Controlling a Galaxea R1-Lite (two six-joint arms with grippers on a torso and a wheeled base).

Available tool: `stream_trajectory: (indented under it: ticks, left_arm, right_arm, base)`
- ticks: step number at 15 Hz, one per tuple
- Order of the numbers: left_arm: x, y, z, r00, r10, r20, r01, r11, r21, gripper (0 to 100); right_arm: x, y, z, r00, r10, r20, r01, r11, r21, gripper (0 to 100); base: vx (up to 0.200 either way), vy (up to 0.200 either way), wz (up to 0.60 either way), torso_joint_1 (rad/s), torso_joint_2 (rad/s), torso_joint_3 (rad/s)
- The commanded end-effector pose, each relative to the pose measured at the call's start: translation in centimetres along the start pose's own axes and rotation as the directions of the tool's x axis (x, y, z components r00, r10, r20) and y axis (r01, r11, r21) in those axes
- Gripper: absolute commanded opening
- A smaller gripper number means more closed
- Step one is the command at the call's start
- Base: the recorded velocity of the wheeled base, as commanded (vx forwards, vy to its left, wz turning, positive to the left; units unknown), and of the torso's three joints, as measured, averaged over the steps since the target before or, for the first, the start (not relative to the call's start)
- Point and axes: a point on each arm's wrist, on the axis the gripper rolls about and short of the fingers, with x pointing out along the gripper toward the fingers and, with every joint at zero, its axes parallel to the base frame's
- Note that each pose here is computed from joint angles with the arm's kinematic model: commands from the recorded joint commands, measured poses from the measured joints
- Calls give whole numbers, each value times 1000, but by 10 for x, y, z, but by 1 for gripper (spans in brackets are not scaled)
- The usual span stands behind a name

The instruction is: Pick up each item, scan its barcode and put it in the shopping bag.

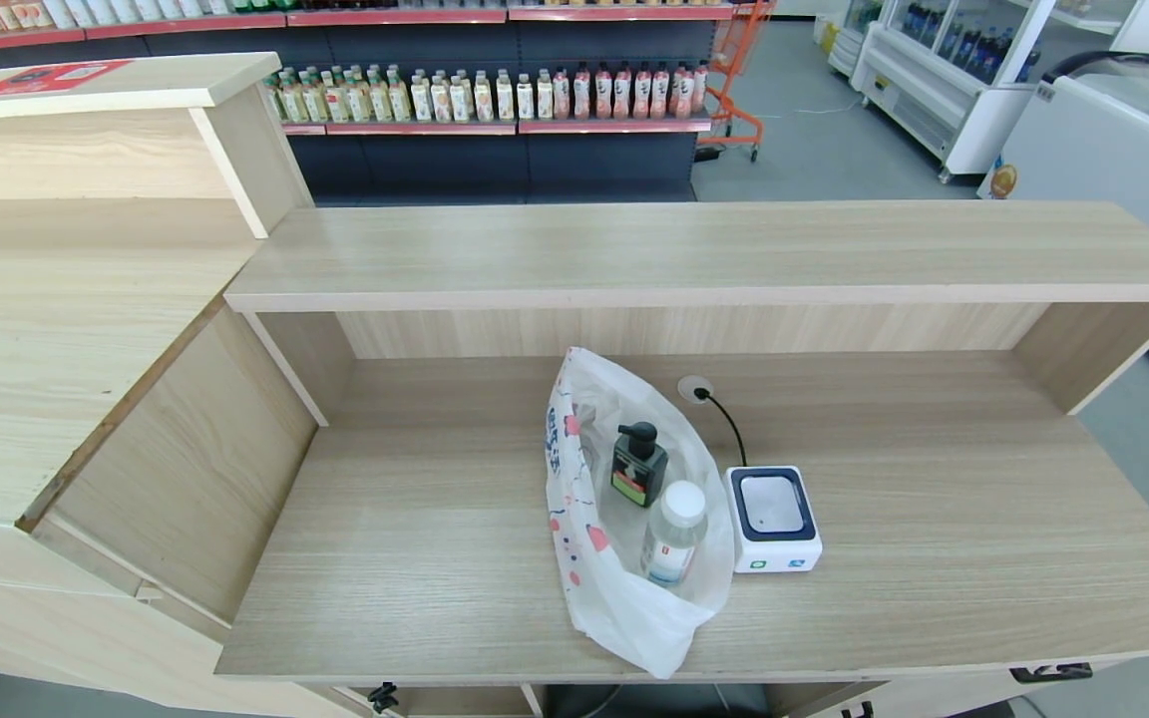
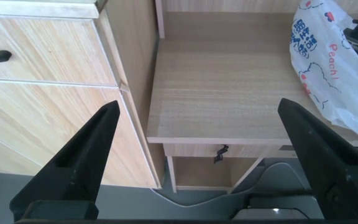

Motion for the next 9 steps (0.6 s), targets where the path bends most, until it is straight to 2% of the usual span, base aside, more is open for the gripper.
stream_trajectory:
  ticks: [1, 9]
  left_arm:
    - [0, 0, 0, 1000, 0, 0, 0, 1000, 1, 100]
    - [0, 0, 0, 1000, 0, 0, 0, 1000, 6, 100]
  right_arm:
    - [0, 0, 0, 1000, 0, -2, 0, 1000, -2, 0]
    - [0, 0, 0, 1000, 2, -2, -2, 1000, -8, 0]
  base:
    - [0, -200, 0, 7, -2, 2]
    - [0, -200, 0, 5, 0, 1]
